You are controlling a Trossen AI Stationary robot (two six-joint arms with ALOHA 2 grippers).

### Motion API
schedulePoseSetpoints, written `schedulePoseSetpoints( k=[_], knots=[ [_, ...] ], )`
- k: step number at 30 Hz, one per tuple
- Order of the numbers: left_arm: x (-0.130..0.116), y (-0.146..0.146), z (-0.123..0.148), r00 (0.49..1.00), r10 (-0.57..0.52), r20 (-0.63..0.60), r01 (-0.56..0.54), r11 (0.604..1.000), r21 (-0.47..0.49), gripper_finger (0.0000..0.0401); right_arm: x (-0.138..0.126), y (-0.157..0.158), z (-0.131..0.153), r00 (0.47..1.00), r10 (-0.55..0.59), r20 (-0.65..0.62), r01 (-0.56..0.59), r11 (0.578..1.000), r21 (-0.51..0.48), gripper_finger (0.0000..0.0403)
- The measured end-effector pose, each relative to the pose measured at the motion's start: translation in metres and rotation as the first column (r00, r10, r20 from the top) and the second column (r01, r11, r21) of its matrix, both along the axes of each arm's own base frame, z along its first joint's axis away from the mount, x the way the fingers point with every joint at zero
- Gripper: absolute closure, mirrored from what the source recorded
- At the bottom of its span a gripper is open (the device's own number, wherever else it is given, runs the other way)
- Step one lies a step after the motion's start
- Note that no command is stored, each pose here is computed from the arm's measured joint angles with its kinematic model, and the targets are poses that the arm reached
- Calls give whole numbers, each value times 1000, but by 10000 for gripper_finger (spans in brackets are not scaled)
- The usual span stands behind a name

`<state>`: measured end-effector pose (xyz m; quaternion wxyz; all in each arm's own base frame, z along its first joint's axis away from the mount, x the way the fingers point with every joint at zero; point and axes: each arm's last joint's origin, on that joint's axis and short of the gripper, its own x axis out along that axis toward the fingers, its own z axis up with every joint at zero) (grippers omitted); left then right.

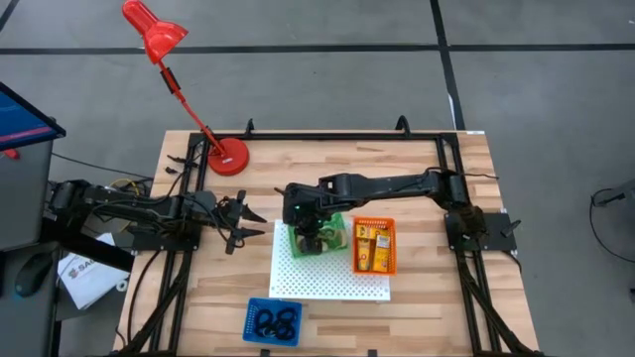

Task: Pick & Place Office Desk Supplies
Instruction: Put the green bin on the shelf

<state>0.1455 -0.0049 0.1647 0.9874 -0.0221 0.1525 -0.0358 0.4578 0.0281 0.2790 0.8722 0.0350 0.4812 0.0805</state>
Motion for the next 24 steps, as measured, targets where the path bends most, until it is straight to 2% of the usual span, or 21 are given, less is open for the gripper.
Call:
schedulePoseSetpoints(
  k=[13, 19, 22, 24],
  knots=[
    [0, 0, 0, 1000, 1, 0, -1, 1000, -3, 252, -4, -2, 3, 994, -102, -30, 102, 995, 7, 403],
    [0, 0, 0, 1000, 0, 0, 0, 1000, 0, 252, -16, 0, 28, 987, -160, 12, 160, 987, -30, 403],
    [0, 0, 0, 1000, 0, 0, 0, 1000, 0, 252, -23, 3, 38, 981, -192, -17, 192, 981, -18, 403],
    [0, -1, 0, 1000, -4, 1, 4, 1000, 0, 252, -31, 8, 37, 973, -209, -94, 207, 978, -25, 403]
  ],
)
